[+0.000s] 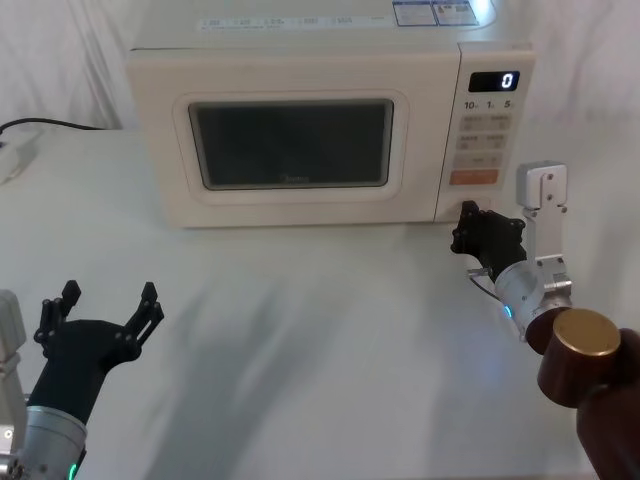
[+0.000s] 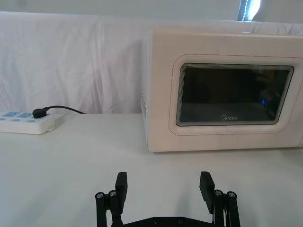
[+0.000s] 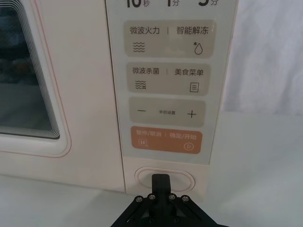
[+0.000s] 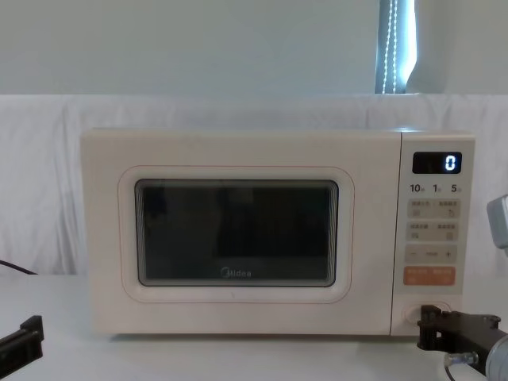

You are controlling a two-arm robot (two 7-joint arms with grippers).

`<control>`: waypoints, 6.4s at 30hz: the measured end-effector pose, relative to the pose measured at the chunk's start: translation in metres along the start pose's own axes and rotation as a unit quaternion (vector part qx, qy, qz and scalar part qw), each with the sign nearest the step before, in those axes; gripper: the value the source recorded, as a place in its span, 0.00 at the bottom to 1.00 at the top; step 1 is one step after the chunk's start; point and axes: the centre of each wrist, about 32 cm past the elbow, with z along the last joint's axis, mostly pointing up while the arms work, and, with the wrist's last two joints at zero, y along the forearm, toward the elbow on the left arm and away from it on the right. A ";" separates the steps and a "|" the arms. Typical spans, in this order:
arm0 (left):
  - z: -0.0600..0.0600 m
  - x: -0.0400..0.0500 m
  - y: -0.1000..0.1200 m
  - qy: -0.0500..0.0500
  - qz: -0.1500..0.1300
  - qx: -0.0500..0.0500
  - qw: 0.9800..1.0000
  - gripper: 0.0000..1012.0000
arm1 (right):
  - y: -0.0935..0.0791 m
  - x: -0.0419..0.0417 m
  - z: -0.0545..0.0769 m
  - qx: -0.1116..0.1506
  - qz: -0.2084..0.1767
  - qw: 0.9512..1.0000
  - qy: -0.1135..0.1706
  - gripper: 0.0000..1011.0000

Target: Press the button to open the microwave door with one hand; close the microwave door with the other hand.

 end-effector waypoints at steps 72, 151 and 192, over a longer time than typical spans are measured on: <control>0.000 0.0000 0.000 0.000 0.000 0.000 1.000 0.99 | 0.008 0.0038 0.000 -0.001 -0.012 1.000 0.000 0.00; 0.000 0.0000 0.000 0.000 0.000 0.000 1.000 0.54 | -0.086 -0.0342 -0.002 0.050 -0.011 0.999 -0.004 0.89; 0.040 -0.0074 -0.016 -0.021 -0.045 -0.049 0.998 0.00 | -0.086 -0.0342 -0.002 0.050 -0.011 0.999 -0.004 0.99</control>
